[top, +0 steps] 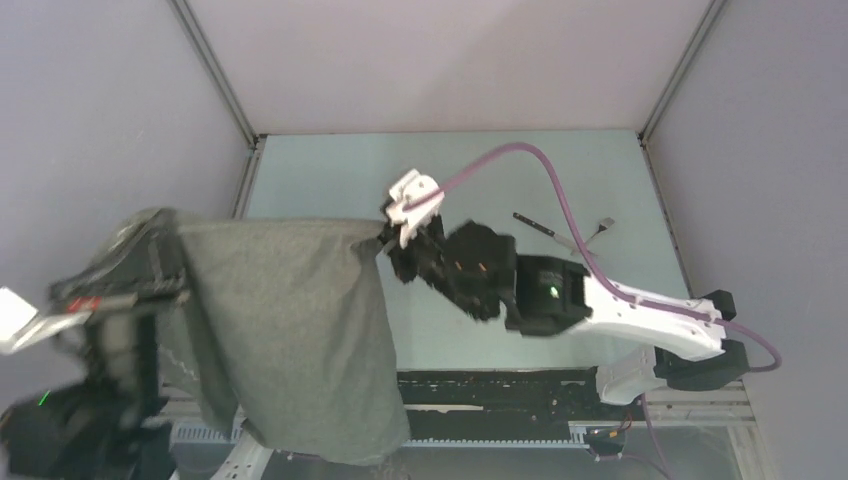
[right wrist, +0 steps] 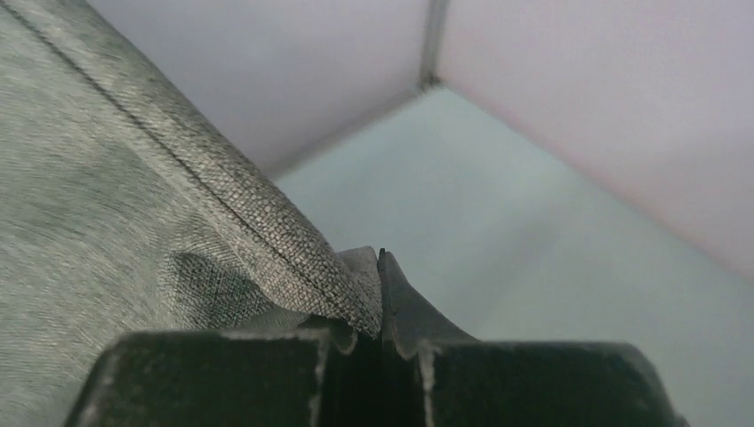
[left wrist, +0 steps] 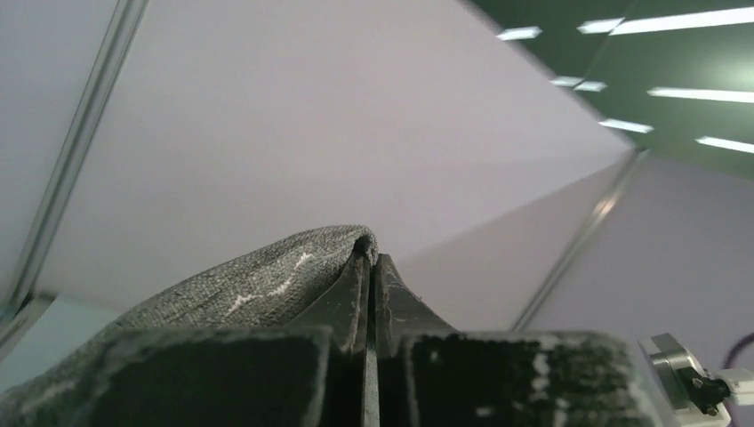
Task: Fold the napkin into a case and place the utensils inside
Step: Flatten out the crumpled napkin at the center of the board.
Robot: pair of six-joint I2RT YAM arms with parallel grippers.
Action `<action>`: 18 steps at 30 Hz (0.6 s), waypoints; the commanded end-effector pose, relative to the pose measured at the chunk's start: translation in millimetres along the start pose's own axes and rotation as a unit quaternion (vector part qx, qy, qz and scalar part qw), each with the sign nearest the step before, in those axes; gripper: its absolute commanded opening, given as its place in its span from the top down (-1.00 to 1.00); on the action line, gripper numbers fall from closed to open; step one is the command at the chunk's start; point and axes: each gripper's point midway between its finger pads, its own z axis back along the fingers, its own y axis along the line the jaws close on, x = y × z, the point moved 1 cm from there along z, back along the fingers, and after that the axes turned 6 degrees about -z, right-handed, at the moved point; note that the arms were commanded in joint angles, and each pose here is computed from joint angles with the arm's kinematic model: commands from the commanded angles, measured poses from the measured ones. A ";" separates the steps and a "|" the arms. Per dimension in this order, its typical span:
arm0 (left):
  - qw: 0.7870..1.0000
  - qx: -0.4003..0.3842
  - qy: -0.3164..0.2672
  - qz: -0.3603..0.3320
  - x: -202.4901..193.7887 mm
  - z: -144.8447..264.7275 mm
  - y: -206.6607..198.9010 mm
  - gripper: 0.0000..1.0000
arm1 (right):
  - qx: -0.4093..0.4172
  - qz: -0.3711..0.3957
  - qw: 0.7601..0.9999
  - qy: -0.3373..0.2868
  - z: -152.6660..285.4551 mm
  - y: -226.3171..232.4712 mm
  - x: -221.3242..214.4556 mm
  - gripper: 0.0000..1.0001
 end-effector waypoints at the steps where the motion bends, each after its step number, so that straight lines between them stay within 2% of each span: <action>1: 0.988 0.145 0.051 -0.031 -93.4 -74.1 74.8 1.00 | -0.055 -0.054 0.994 0.077 -34.6 -83.2 -52.4 1.00; 5: 0.958 0.244 0.148 -0.043 -216.8 -125.9 138.6 0.89 | -0.109 -0.091 0.982 0.127 -85.5 -168.2 -110.9 1.00; 6: 0.950 0.258 0.166 -0.054 -246.1 -136.0 153.3 0.86 | -0.134 -0.100 0.976 0.141 -98.9 -203.0 -128.1 1.00; 9: 0.906 0.345 0.237 -0.065 -339.2 -145.1 219.7 0.70 | -0.155 -0.109 0.961 0.201 -142.3 -270.0 -194.0 0.98; 10: 0.894 0.358 0.262 -0.066 -367.1 -149.3 240.3 0.58 | -0.160 -0.113 0.954 0.227 -154.1 -289.5 -215.6 0.75; 11: 0.875 0.379 0.296 -0.060 -397.4 -151.2 263.7 0.15 | -0.163 -0.113 0.951 0.237 -170.8 -311.6 -223.3 0.44; 12: 0.850 0.400 0.337 -0.061 -422.9 -152.3 291.6 -0.15 | -0.170 -0.120 0.944 0.256 -183.0 -332.0 -242.2 0.03; 13: 0.829 0.406 0.377 -0.071 -440.6 -159.9 311.7 -0.33 | -0.205 -0.119 0.934 0.269 -189.9 -360.1 -255.7 -0.26; 14: 0.790 0.437 0.418 -0.103 -457.4 -158.1 337.3 -0.44 | -0.236 -0.120 0.920 0.287 -193.3 -387.7 -267.4 -0.32; 16: 0.723 0.451 0.506 -0.133 -468.1 -165.9 352.6 -0.46 | -0.342 -0.109 0.877 0.321 -176.0 -440.9 -278.6 -0.41; 17: 0.704 0.436 0.542 -0.146 -471.5 -164.4 348.0 -0.47 | -0.365 -0.114 0.855 0.350 -158.5 -451.2 -284.3 -0.45; 18: 0.705 0.406 0.560 -0.160 -475.4 -165.2 333.0 -0.48 | -0.363 -0.132 0.848 0.362 -150.9 -454.0 -287.4 -0.48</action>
